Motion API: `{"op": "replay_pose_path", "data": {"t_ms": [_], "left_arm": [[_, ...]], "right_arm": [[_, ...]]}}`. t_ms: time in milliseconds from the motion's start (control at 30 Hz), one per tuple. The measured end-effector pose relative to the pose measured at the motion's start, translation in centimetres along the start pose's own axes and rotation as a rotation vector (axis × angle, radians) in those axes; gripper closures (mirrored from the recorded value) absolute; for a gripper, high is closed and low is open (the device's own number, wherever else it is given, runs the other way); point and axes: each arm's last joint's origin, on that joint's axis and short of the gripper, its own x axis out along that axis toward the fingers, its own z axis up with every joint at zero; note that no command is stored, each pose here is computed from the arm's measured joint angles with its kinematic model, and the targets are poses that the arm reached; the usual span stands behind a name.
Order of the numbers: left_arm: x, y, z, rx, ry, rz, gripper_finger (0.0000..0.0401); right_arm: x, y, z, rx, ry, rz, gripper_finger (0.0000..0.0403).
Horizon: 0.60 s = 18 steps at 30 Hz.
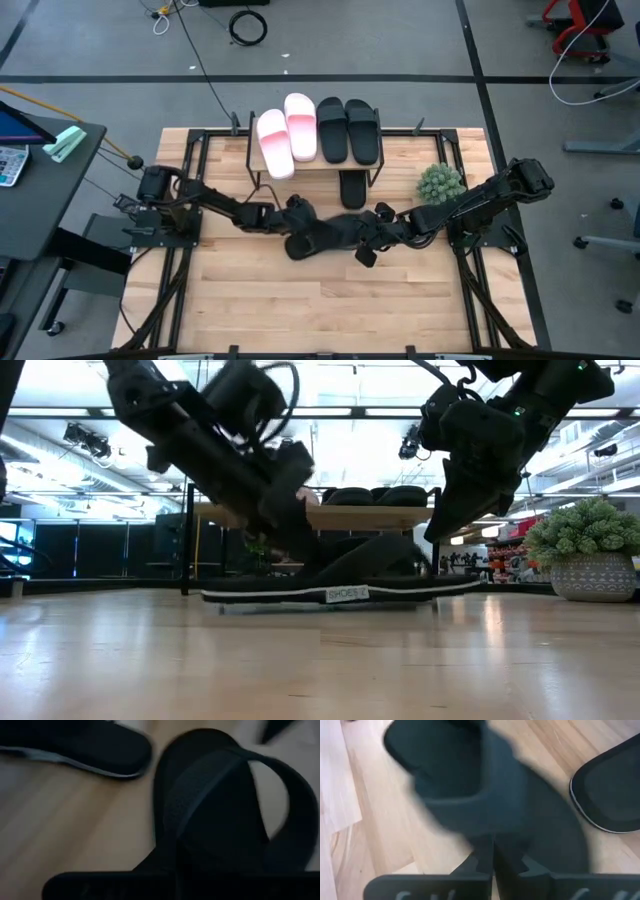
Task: Pick and place slides into the shelf
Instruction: Put the left flip flop under the shelf
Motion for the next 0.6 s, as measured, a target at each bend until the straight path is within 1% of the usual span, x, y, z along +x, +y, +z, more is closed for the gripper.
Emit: {"op": "replay_pose_path", "data": {"t_ms": [133, 200, 300, 333, 400, 467, 600], "left_arm": [[-0.8, -2.3, 0.9, -0.034, -0.041, -0.058, 0.0394], [-1.4, -3.2, 1.3, -0.043, -0.048, -0.044, 0.0393], [-2.2, -4.3, 1.9, 0.01, -0.003, 0.052, 0.0396], [-2.5, -4.4, 1.9, 0.037, 0.03, 0.111, 0.0396], [-3.1, -4.6, 2.2, 0.051, 0.096, 0.22, 0.0395], [-3.7, -4.2, 2.3, 0.038, 0.17, 0.32, 0.0395], [-4.5, -3.6, 2.5, -0.074, 0.252, 0.43, 0.0396]], "right_arm": [[0.0, -0.1, -0.1, -0.003, 0.005, -0.006, 0.0389], [0.0, 0.0, -0.2, -0.01, 0.002, -0.023, 0.039], [-0.2, 0.1, -0.4, -0.025, -0.016, -0.054, 0.0392], [-0.2, 0.2, -0.5, -0.032, -0.02, -0.061, 0.0393], [-0.4, 0.4, -0.8, -0.041, -0.026, -0.067, 0.0393], [-0.5, 0.7, -1.0, -0.049, -0.027, -0.065, 0.0393], [-0.7, 1.1, -1.4, -0.065, -0.023, -0.051, 0.0393]]}}
